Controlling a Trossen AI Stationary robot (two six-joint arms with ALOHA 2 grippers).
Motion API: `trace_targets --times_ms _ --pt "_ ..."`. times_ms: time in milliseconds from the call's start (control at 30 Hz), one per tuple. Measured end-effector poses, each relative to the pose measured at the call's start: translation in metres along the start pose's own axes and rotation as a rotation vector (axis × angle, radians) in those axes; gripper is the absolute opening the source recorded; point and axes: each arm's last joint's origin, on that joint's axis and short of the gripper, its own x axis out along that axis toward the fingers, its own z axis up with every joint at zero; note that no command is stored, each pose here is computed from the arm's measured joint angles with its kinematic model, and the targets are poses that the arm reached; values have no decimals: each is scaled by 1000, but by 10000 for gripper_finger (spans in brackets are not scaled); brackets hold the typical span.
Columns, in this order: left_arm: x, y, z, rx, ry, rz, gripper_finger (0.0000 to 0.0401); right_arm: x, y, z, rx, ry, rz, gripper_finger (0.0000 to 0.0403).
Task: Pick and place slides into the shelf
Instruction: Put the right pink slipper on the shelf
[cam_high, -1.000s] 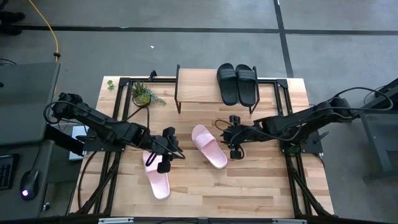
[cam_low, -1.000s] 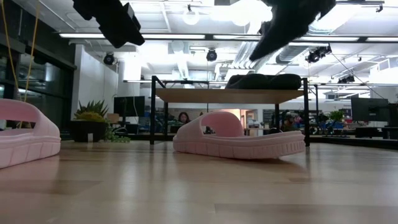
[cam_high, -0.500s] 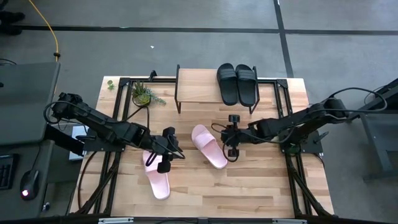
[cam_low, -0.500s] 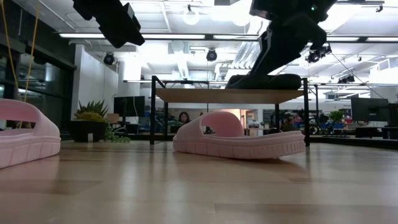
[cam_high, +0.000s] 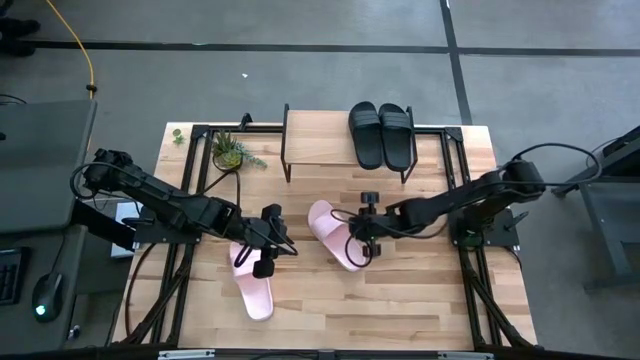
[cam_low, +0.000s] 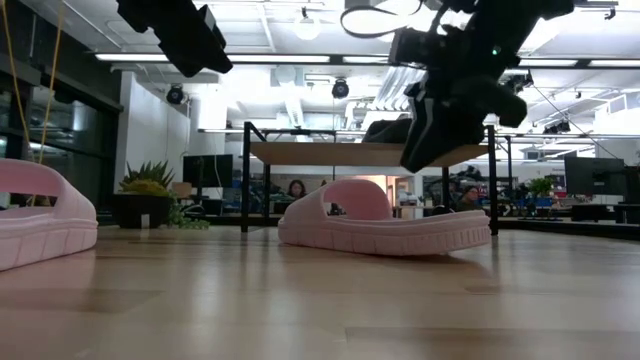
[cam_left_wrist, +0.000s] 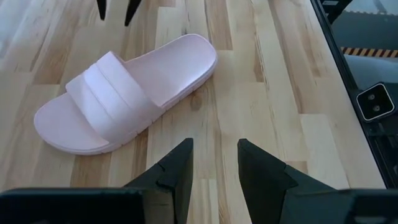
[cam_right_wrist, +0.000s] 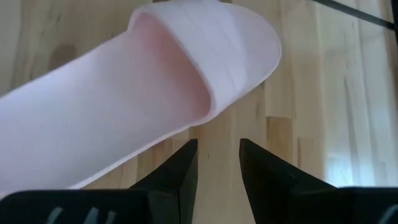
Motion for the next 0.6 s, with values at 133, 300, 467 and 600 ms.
trace_targets --times_ms 133,300,467,600 --pt "0 0 0 0 -1 0 111 6 2 2 -2 -9 -13 108" --pt "0 0 0 -1 -3 -1 111 8 2 7 -3 -57 -18 108" --pt "0 0 0 0 -3 -1 111 7 3 9 -4 -79 -18 108" --pt "0 0 0 -1 -3 -1 111 8 3 9 -5 -76 -18 108"
